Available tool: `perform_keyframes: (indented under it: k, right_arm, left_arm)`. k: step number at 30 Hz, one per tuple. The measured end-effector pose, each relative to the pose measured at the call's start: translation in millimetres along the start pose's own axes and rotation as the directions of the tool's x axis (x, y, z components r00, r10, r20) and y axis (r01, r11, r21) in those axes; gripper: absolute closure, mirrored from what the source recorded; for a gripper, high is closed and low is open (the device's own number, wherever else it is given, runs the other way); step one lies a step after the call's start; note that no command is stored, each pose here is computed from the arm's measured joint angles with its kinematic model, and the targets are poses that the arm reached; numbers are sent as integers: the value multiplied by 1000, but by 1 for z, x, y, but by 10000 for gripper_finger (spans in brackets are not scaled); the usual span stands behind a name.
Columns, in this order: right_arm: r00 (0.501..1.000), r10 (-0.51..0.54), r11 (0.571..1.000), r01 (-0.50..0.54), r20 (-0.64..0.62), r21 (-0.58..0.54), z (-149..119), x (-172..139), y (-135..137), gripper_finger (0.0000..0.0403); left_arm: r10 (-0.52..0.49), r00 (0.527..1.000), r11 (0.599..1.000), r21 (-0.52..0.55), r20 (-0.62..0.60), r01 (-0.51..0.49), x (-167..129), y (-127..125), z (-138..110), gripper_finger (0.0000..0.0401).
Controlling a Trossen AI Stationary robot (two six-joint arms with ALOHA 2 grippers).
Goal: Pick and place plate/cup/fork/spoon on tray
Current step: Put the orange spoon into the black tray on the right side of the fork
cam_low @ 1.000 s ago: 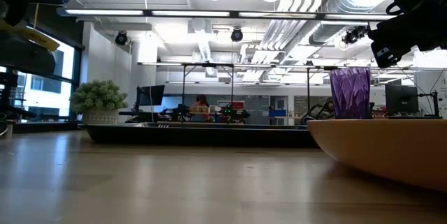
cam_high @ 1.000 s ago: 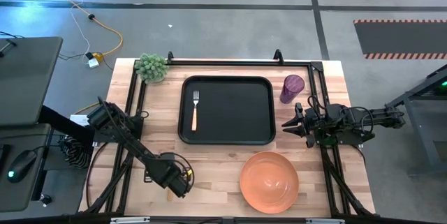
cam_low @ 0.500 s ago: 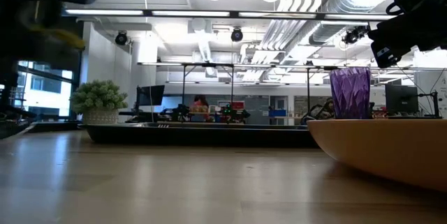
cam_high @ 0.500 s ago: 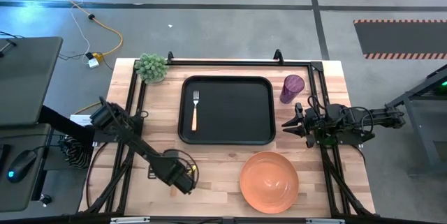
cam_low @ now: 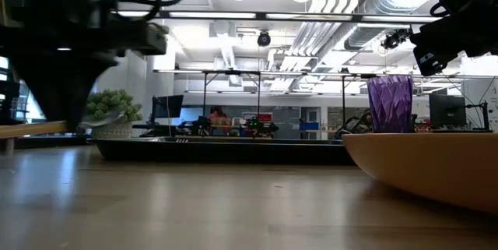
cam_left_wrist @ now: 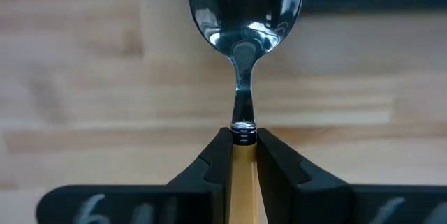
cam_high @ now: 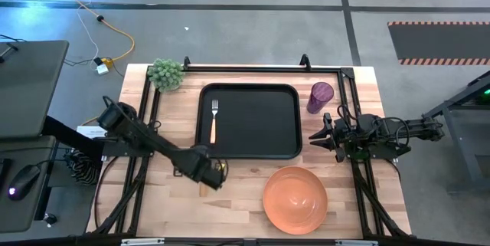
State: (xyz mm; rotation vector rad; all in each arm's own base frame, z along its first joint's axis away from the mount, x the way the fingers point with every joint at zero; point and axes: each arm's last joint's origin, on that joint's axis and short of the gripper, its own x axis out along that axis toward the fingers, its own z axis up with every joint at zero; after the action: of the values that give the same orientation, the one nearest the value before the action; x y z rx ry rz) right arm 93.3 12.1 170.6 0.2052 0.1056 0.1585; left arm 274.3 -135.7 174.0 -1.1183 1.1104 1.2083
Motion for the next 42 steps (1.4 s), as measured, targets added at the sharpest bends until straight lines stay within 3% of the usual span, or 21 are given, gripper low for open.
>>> perform_keyframes:
  k: [17,25,35,42]
  right_arm:
    - [1000,0,1000,0,0,0,0,0,0,324]
    - [1000,0,1000,0,0,0,0,0,0,324]
    - [1000,0,1000,0,0,0,0,0,0,324]
    - [1000,0,1000,0,0,0,0,0,0,324]
  left_arm:
    - [-46,997,999,20,63,44,-5,-24,107,364]
    - [-137,989,990,21,62,136,-1,-35,154,364]
    - [-154,986,988,12,64,154,4,-31,204,363]
    - [-197,978,980,31,64,196,5,-30,225,363]
